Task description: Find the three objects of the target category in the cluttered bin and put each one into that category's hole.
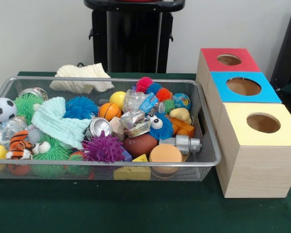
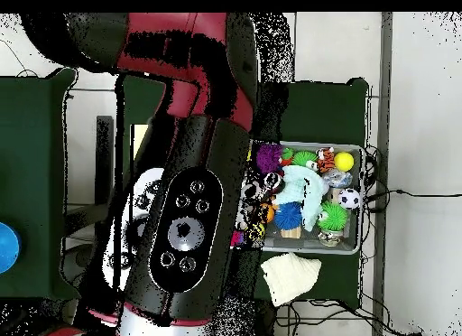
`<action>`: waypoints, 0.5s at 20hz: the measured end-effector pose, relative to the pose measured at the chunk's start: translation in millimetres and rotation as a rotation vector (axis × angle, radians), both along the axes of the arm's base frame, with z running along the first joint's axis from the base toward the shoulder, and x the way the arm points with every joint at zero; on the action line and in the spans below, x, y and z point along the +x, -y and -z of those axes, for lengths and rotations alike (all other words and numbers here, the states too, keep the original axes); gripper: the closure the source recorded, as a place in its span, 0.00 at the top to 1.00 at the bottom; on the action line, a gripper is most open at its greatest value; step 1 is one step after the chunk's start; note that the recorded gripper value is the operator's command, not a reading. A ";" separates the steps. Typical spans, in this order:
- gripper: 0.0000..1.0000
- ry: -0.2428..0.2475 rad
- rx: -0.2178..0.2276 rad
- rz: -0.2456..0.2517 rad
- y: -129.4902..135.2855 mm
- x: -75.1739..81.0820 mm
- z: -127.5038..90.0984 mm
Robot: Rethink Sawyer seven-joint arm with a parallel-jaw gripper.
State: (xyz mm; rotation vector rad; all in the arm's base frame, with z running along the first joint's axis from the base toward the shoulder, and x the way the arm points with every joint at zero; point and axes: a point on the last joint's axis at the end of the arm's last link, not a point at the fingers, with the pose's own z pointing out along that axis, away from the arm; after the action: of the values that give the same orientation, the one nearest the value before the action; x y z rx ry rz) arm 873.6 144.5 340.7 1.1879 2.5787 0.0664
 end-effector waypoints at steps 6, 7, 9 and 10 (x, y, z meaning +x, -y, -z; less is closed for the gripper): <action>0.00 0.010 0.057 0.010 -4.1 -3.8 6.7; 0.00 0.019 0.069 0.015 -4.2 -4.0 9.4; 0.00 0.042 0.083 0.028 -2.6 -4.6 17.3; 0.00 0.048 0.086 0.032 -2.1 -4.8 19.1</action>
State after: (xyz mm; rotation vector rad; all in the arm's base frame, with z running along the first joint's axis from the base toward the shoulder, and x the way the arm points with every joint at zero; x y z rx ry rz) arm 868.8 146.6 321.6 1.2413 2.5376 0.1977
